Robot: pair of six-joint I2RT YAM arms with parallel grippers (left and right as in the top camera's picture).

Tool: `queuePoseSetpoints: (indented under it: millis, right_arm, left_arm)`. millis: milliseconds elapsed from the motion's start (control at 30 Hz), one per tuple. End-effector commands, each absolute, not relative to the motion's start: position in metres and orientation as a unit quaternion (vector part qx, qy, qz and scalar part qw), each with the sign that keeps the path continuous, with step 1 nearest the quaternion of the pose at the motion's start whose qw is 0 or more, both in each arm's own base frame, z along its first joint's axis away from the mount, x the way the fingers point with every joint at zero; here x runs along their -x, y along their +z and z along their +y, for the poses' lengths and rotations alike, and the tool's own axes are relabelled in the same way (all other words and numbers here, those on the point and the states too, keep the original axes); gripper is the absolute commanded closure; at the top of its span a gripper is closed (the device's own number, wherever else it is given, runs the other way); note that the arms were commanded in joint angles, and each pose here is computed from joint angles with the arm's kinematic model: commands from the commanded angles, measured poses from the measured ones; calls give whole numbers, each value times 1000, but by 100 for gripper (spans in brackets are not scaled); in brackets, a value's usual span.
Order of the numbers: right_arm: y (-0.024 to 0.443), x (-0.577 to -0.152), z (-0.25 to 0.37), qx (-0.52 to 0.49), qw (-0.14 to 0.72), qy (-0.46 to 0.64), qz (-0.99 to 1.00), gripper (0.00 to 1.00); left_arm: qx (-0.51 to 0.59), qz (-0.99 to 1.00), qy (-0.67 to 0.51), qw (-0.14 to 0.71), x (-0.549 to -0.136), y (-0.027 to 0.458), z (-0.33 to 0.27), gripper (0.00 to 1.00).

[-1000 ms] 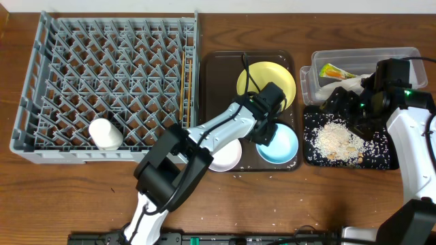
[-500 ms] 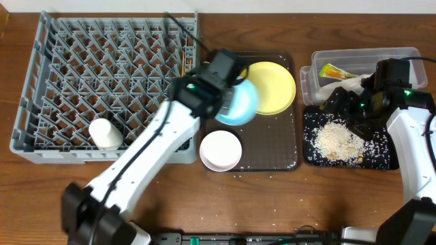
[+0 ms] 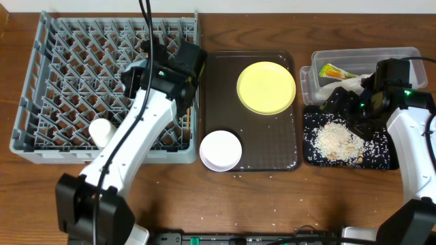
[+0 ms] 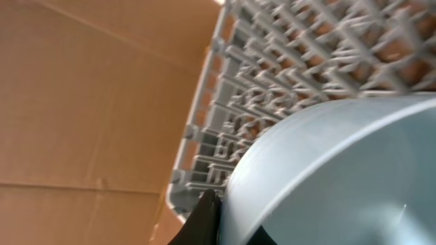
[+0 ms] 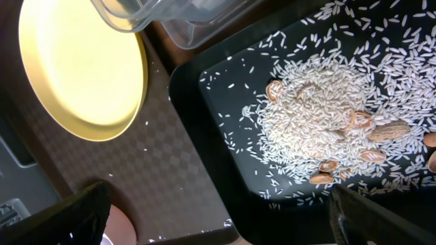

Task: Sort waste into correct bins and load items into the dishwasher
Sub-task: 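Lift the blue bowl with the left gripper and place it in the rack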

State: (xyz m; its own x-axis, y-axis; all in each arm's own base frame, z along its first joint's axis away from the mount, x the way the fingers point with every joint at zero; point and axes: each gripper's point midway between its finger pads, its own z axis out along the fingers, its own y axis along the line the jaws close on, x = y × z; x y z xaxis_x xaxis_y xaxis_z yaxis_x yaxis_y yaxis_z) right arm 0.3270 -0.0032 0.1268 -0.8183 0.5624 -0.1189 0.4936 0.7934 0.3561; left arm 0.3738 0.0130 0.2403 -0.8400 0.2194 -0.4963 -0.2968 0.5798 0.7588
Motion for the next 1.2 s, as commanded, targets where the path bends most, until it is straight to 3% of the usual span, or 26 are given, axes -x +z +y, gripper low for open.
queuePoseSetpoints:
  millis: [0, 433, 800, 900, 967, 1167]
  right_arm:
    - [129, -327, -4, -277, 114, 154, 942, 1]
    - [129, -327, -4, -277, 114, 154, 942, 1]
    - [129, -327, -4, -277, 114, 154, 942, 1]
    - [129, -327, -4, -277, 114, 154, 942, 1]
    - [129, -327, -4, -277, 114, 154, 942, 1]
    - [129, -327, -4, -277, 114, 154, 942, 1]
  left_arm:
    - [47, 817, 505, 274, -376, 238, 31, 92]
    - [28, 753, 611, 242, -408, 194, 41, 93]
    - [9, 758, 605, 244, -415, 175, 24, 92]
    - [2, 765, 595, 246, -415, 171, 18, 86]
    - [-1, 773, 585, 244, -415, 167, 14, 76]
    - [-11, 788, 567, 240, -414, 159, 5, 65]
